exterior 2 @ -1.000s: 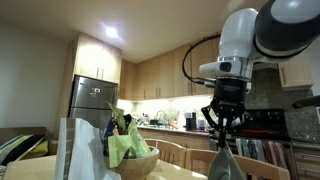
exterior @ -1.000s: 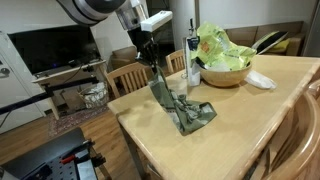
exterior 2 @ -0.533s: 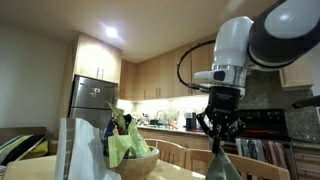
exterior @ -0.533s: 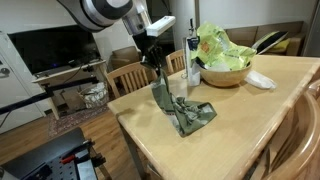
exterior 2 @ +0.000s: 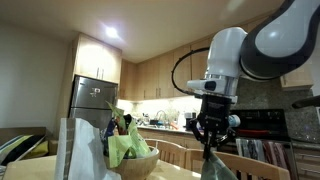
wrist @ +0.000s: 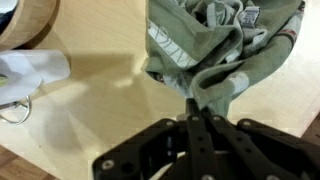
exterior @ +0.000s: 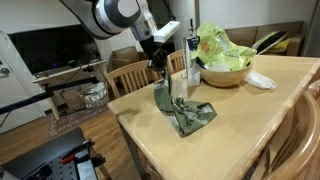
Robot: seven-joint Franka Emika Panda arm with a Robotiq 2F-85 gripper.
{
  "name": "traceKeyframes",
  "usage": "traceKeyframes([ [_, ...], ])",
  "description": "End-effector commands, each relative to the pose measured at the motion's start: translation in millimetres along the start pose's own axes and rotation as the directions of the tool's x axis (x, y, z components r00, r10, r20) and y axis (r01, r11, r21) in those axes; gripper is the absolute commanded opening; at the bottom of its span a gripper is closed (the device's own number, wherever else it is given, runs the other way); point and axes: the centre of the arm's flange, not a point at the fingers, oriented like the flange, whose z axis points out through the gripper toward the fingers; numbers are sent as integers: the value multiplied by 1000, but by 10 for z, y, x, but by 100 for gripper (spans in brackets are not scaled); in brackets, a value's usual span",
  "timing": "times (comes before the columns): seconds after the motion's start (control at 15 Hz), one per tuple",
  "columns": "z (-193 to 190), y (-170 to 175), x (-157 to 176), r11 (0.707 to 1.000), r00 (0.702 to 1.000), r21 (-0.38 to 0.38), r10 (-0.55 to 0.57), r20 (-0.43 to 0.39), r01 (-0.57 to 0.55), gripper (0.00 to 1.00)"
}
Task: Move the green towel to the right then fold the green towel
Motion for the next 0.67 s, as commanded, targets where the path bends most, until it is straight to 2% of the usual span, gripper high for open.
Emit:
traceKeyframes([
  [0.0,21,73,-15,1000,1000,-11,25,5,-25,1],
  [0.2,75,339,-202,989,989,-45,141,38,-139,1],
  [0.27,78,429,-303,981,981,-59,186,49,-183,1],
  [0.4,63,557,-500,959,961,-134,262,82,-250,1],
  [0.6,92,670,-745,934,935,-177,335,119,-312,1],
])
